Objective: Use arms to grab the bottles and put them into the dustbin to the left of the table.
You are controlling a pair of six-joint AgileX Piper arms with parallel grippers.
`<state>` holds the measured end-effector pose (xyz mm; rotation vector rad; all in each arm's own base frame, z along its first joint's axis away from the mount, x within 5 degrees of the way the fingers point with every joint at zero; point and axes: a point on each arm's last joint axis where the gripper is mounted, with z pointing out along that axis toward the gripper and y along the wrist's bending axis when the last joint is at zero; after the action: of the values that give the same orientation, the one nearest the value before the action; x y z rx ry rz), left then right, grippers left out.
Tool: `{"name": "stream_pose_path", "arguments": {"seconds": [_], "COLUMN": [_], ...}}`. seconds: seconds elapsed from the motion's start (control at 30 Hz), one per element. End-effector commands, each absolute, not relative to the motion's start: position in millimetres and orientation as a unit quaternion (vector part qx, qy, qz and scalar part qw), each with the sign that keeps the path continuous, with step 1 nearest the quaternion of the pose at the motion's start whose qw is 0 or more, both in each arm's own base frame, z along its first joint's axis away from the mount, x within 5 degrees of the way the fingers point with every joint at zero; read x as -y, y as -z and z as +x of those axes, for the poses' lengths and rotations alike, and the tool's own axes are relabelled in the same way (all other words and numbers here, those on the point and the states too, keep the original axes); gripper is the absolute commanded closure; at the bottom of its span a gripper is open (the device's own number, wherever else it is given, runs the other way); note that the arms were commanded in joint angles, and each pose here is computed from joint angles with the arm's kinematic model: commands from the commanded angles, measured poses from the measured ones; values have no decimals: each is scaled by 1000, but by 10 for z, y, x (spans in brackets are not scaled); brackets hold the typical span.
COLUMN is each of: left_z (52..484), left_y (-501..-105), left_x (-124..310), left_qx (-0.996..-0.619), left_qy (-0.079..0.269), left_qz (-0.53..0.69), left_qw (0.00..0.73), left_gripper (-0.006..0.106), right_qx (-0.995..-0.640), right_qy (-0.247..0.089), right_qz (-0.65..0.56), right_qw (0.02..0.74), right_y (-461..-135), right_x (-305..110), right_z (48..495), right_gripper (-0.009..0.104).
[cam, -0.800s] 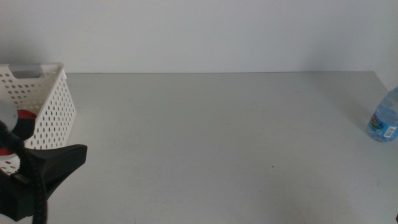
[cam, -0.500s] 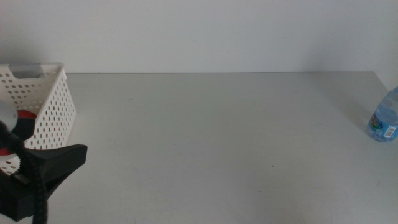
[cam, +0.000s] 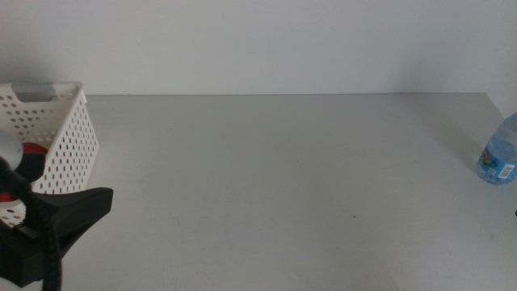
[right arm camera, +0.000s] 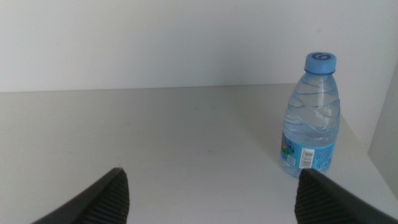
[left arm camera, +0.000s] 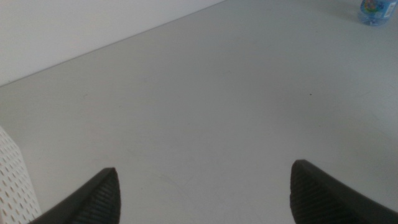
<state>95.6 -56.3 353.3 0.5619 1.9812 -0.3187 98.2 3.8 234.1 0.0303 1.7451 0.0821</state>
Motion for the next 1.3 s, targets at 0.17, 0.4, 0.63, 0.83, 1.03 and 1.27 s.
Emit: {"name": "stream_pose_path", "arguments": {"seconds": [0.17,0.4,0.63,0.83,1.03,1.27], "left_z": [964,964,964,964,964,964], "left_y": [-3685,-3685,-3685,-3685,-3685,-3685], "left_x": [583,583,583,583,583,583], "left_qx": [-795,-795,-795,-795,-795,-795], "left_qy": [151,151,151,151,151,151], "left_qz": [223,223,223,223,223,223], "left_qw": [543,543,543,543,543,543], "left_gripper": [7,7,7,7,7,7], "right_qx": [-745,-750,-750,-743,-722,-738], "right_qy": [-36,-40,-44,-47,-21,74], "right_qz": [5,9,12,11,39,70], "right_qw": [666,660,660,668,691,668], "right_y": [-2379,-2260,-2165,-2062,-2040,-1883], "right_x": [-55,-64,-73,-85,-16,140], "right_z": [1224,1389,1571,1732,1862,2016], "right_gripper": [1,1,1,1,1,1]}}
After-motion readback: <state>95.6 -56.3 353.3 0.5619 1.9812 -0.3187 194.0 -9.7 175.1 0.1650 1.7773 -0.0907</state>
